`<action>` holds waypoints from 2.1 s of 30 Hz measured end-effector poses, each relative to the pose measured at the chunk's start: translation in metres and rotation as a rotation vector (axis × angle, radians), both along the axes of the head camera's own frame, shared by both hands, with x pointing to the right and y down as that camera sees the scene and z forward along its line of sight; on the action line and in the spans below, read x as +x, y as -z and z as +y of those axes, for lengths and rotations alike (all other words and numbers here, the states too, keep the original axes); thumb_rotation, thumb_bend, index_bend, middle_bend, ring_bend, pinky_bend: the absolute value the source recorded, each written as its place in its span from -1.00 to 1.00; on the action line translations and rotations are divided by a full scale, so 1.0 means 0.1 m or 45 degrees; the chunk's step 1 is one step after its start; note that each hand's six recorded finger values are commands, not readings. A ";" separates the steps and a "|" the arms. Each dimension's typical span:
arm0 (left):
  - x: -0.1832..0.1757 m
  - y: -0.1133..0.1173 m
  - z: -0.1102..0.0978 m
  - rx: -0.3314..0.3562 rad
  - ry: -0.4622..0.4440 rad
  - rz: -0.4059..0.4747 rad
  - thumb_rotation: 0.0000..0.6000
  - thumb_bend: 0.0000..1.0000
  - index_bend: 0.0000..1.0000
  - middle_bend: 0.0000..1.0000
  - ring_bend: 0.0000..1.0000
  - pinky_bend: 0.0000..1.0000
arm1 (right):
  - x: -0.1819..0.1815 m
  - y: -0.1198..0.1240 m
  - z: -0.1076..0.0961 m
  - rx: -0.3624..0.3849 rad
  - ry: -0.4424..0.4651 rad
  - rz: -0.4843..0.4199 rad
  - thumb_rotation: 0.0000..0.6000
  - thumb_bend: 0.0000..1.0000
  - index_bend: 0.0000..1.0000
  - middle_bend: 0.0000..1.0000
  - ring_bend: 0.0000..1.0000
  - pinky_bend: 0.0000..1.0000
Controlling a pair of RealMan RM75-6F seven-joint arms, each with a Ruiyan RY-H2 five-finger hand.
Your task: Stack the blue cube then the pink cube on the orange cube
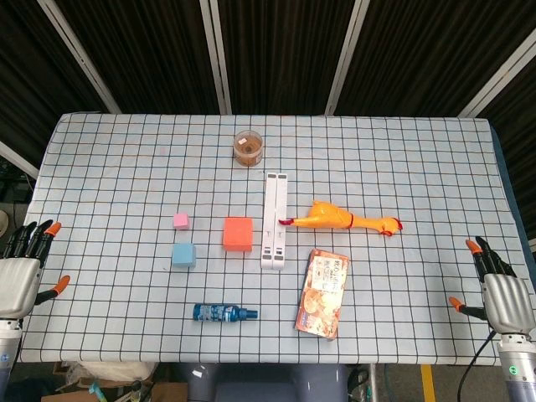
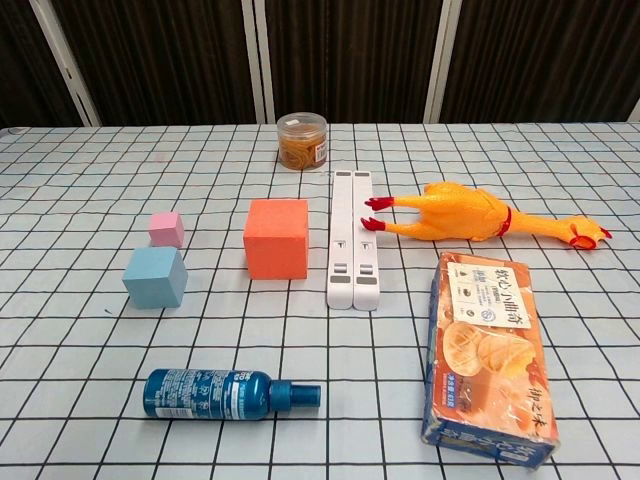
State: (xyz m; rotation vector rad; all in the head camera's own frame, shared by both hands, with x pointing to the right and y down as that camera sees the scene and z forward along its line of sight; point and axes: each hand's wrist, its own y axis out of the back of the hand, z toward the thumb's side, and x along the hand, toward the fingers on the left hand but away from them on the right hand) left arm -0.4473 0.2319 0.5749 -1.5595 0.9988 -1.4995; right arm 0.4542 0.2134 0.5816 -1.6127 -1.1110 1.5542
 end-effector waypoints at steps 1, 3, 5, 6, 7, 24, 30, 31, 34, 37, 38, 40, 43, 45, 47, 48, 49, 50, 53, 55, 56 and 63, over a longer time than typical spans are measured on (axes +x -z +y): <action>0.00 0.00 0.00 0.000 0.000 0.002 1.00 -0.46 -1.00 -0.91 -1.00 -0.96 | 0.00 0.00 0.00 0.001 0.000 0.001 1.00 -0.92 -0.83 -0.91 -0.70 -0.50; 0.02 0.00 0.00 -0.001 -0.003 0.004 1.00 -0.46 -1.00 -0.91 -1.00 -0.96 | 0.01 0.00 0.01 0.000 0.001 0.004 1.00 -0.92 -0.83 -0.91 -0.70 -0.50; 0.02 0.00 0.00 -0.002 -0.005 0.004 1.00 -0.46 -1.00 -0.91 -1.00 -0.96 | 0.01 0.01 0.01 -0.001 0.000 0.003 1.00 -0.92 -0.83 -0.91 -0.70 -0.50; 0.03 0.00 0.00 -0.002 -0.008 0.006 1.00 -0.46 -1.00 -0.91 -1.00 -0.96 | 0.01 0.01 0.02 0.000 -0.001 0.002 1.00 -0.92 -0.83 -0.91 -0.70 -0.50; 0.04 0.00 0.00 -0.002 -0.011 0.007 1.00 -0.46 -1.00 -0.91 -1.00 -0.96 | 0.01 0.02 0.02 0.001 0.000 0.002 1.00 -0.92 -0.83 -0.91 -0.70 -0.50; 0.04 -0.06 0.02 -0.040 0.000 -0.012 1.00 -0.46 -1.00 -0.88 -1.00 -0.96 | 0.00 0.02 0.04 -0.026 0.002 0.007 1.00 -0.92 -0.83 -0.91 -0.70 -0.50; 0.08 -0.10 0.01 -0.064 -0.013 -0.016 1.00 -0.47 -1.00 -0.88 -1.00 -0.96 | 0.02 0.00 0.06 -0.065 -0.011 -0.002 1.00 -0.92 -0.83 -0.91 -0.70 -0.50; 0.09 -0.10 0.01 -0.066 -0.016 -0.018 1.00 -0.47 -1.00 -0.88 -1.00 -0.96 | 0.02 0.00 0.06 -0.065 -0.011 -0.004 1.00 -0.92 -0.83 -0.91 -0.70 -0.50; 0.15 -0.11 -0.01 -0.082 -0.023 -0.003 1.00 -0.48 -1.00 -0.88 -1.00 -0.96 | 0.03 0.02 0.05 -0.055 -0.016 -0.009 1.00 -0.92 -0.83 -0.91 -0.70 -0.50; 0.21 -0.09 -0.06 -0.087 -0.033 0.013 1.00 -0.47 -1.00 -0.88 -1.00 -0.96 | 0.05 0.05 0.04 -0.042 -0.026 -0.010 1.00 -0.92 -0.83 -0.91 -0.70 -0.50; 0.23 -0.09 -0.08 -0.087 -0.039 0.008 1.00 -0.47 -1.00 -0.86 -1.00 -0.96 | 0.06 0.05 0.04 -0.039 -0.028 -0.010 1.00 -0.92 -0.83 -0.91 -0.70 -0.50; 0.27 -0.08 -0.13 -0.091 -0.053 -0.005 1.00 -0.48 -1.00 -0.80 -1.00 -0.96 | 0.06 0.06 0.03 -0.035 -0.028 -0.013 1.00 -0.92 -0.83 -0.91 -0.70 -0.50; 0.33 -0.10 -0.19 -0.121 -0.064 -0.024 1.00 -0.53 -1.00 -0.55 -1.00 -0.96 | 0.05 0.06 0.04 -0.038 -0.025 -0.013 1.00 -0.92 -0.83 -0.91 -0.70 -0.50; 0.39 -0.12 -0.24 -0.155 -0.080 -0.049 1.00 -0.58 -1.00 -0.27 -0.93 -0.96 | 0.05 0.05 0.04 -0.042 -0.023 -0.015 1.00 -0.92 -0.83 -0.91 -0.70 -0.50; 0.46 -0.14 -0.29 -0.190 -0.094 -0.064 1.00 -0.60 -1.00 -0.02 -0.78 -0.96 | 0.05 0.04 0.04 -0.043 -0.022 -0.016 1.00 -0.92 -0.83 -0.91 -0.70 -0.50; 0.52 -0.15 -0.33 -0.213 -0.106 -0.069 1.00 -0.63 -1.00 0.14 -0.64 -0.90 | 0.05 0.04 0.04 -0.045 -0.022 -0.016 1.00 -0.92 -0.83 -0.91 -0.70 -0.50; 0.56 -0.16 -0.36 -0.227 -0.117 -0.072 1.00 -0.64 -0.99 0.23 -0.53 -0.83 | 0.05 0.04 0.04 -0.045 -0.022 -0.016 1.00 -0.92 -0.83 -0.91 -0.70 -0.50; 0.61 -0.16 -0.40 -0.236 -0.129 -0.075 1.00 -0.65 -0.97 0.35 -0.37 -0.67 | 0.05 0.04 0.04 -0.046 -0.023 -0.017 1.00 -0.92 -0.83 -0.91 -0.70 -0.50; 0.74 -0.16 -0.51 -0.236 -0.177 -0.110 1.00 -0.66 -0.92 0.56 -0.06 -0.24 | 0.05 0.05 0.04 -0.046 -0.025 -0.020 1.00 -0.92 -0.83 -0.91 -0.70 -0.50; 0.83 -0.18 -0.58 -0.244 -0.201 -0.134 1.00 -0.67 -0.90 0.63 0.06 -0.07 | 0.05 0.04 0.04 -0.049 -0.025 -0.021 1.00 -0.92 -0.83 -0.91 -0.70 -0.50; 0.87 -0.19 -0.61 -0.251 -0.209 -0.141 1.00 -0.68 -0.89 0.66 0.11 -0.01 | 0.05 0.04 0.04 -0.050 -0.024 -0.021 1.00 -0.92 -0.83 -0.91 -0.70 -0.50; 1.18 -0.36 -0.67 -0.327 -0.251 -0.117 1.00 -0.74 -0.88 0.71 0.23 0.15 | 0.07 0.02 0.04 -0.059 -0.030 -0.025 1.00 -0.92 -0.83 -0.91 -0.70 -0.50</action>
